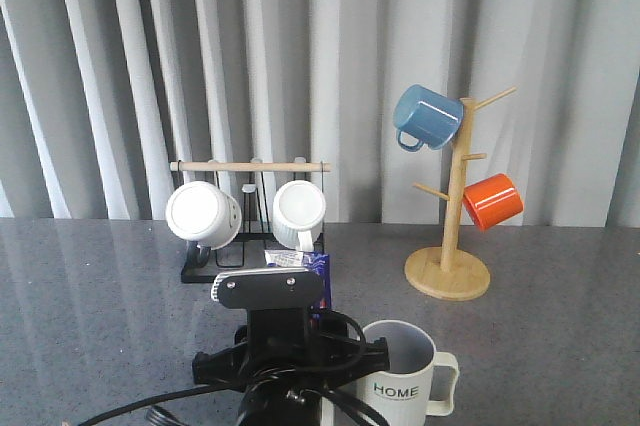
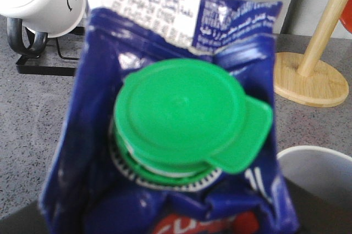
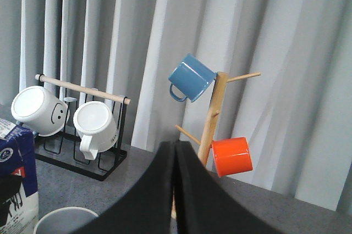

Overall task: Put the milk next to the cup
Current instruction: 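Carry the milk carton beside the HOME mug and lower it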

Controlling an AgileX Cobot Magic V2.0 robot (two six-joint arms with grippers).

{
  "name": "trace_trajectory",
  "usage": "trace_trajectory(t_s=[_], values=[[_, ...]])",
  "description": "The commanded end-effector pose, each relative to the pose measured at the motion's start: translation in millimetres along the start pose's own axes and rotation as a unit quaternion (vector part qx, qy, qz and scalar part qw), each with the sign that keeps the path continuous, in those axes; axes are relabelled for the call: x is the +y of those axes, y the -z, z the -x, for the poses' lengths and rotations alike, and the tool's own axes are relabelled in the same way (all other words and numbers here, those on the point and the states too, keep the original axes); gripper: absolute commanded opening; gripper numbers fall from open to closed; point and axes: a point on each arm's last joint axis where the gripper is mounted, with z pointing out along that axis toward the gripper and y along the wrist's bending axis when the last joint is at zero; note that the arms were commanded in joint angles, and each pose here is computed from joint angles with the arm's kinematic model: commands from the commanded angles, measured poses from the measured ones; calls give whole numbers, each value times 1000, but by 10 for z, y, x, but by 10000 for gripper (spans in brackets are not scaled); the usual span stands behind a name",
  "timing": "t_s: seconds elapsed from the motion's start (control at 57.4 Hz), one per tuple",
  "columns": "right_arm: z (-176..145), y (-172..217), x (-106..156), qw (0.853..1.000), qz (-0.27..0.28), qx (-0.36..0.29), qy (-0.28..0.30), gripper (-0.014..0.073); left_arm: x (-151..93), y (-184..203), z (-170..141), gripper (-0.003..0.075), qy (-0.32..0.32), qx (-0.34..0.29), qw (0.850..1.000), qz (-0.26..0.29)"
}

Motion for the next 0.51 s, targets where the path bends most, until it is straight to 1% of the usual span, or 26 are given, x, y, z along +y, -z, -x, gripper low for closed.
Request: trace_trajectory(t_s=[0.0,0.488], values=[[179,11,-42,999,-14,-51,8,-7,-2,72,220,175,11,-34,999,-5],[179,11,-42,999,-14,-51,8,-7,-7,72,224,178,10,-36,999,-7]])
